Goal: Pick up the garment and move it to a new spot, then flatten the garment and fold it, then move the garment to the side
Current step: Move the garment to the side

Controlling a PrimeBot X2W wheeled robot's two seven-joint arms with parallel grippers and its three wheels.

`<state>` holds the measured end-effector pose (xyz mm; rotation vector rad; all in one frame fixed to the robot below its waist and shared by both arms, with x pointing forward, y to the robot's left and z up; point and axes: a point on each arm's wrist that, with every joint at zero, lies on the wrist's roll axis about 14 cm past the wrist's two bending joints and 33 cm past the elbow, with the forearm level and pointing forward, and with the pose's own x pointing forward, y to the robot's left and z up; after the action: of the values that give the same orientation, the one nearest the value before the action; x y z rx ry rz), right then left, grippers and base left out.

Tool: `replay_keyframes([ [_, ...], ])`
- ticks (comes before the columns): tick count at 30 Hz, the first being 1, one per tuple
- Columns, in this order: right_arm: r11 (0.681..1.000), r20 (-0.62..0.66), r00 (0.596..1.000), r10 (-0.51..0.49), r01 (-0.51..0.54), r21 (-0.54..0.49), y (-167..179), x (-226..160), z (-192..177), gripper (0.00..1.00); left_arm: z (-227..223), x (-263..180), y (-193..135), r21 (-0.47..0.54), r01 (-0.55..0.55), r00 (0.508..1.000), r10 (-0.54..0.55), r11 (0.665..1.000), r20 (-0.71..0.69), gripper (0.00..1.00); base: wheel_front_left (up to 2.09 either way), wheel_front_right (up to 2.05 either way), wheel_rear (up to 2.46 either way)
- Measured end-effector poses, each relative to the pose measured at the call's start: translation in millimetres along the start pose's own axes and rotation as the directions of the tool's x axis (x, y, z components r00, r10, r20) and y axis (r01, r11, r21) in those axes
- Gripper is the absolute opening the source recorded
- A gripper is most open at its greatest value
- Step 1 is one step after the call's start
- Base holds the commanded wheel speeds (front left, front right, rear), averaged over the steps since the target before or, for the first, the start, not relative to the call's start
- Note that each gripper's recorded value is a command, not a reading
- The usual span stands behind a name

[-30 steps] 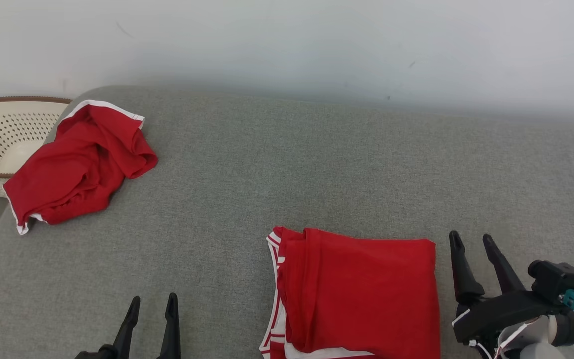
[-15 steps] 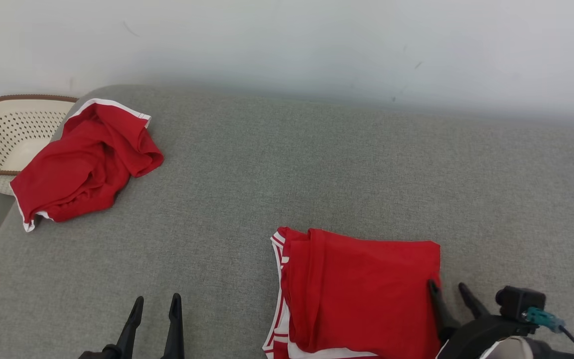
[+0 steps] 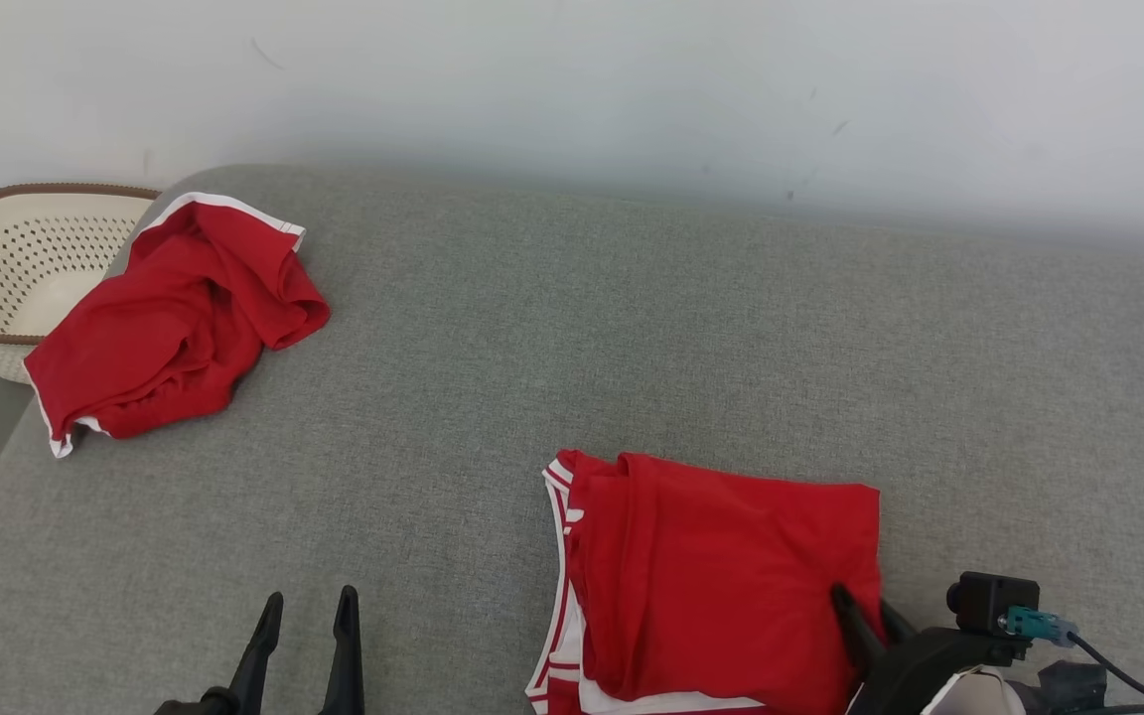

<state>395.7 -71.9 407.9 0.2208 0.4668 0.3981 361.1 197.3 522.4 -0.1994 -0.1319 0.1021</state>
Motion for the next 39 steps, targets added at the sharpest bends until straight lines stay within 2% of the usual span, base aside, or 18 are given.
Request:
replay_keyframes([
  [9,1.000,0.040,0.999,0.006,-0.006,-0.020,-1.5,6.1,13.2,0.00,-1.3,1.4,1.4,0.000,-0.005,1.000,0.005,1.000,-0.003,1.00,0.00,0.00,0.00],
  [18,0.989,0.136,0.991,0.012,0.008,-0.145,-19.4,23.2,76.4,0.00,-0.3,13.8,-4.0,-0.007,0.007,1.000,-0.007,1.000,0.007,1.00,0.00,0.00,0.00],
  [27,0.960,0.219,0.973,-0.071,0.127,-0.250,-81.8,34.0,144.8,0.00,9.0,49.4,-24.1,-0.004,0.063,0.996,-0.062,0.998,0.066,1.00,0.00,0.00,0.00],
  [39,0.906,0.221,0.939,-0.265,0.321,-0.277,-184.9,32.0,173.7,0.00,1.1,93.0,-63.2,0.041,0.188,0.975,-0.192,0.981,0.112,1.00,0.00,0.00,0.00],
])
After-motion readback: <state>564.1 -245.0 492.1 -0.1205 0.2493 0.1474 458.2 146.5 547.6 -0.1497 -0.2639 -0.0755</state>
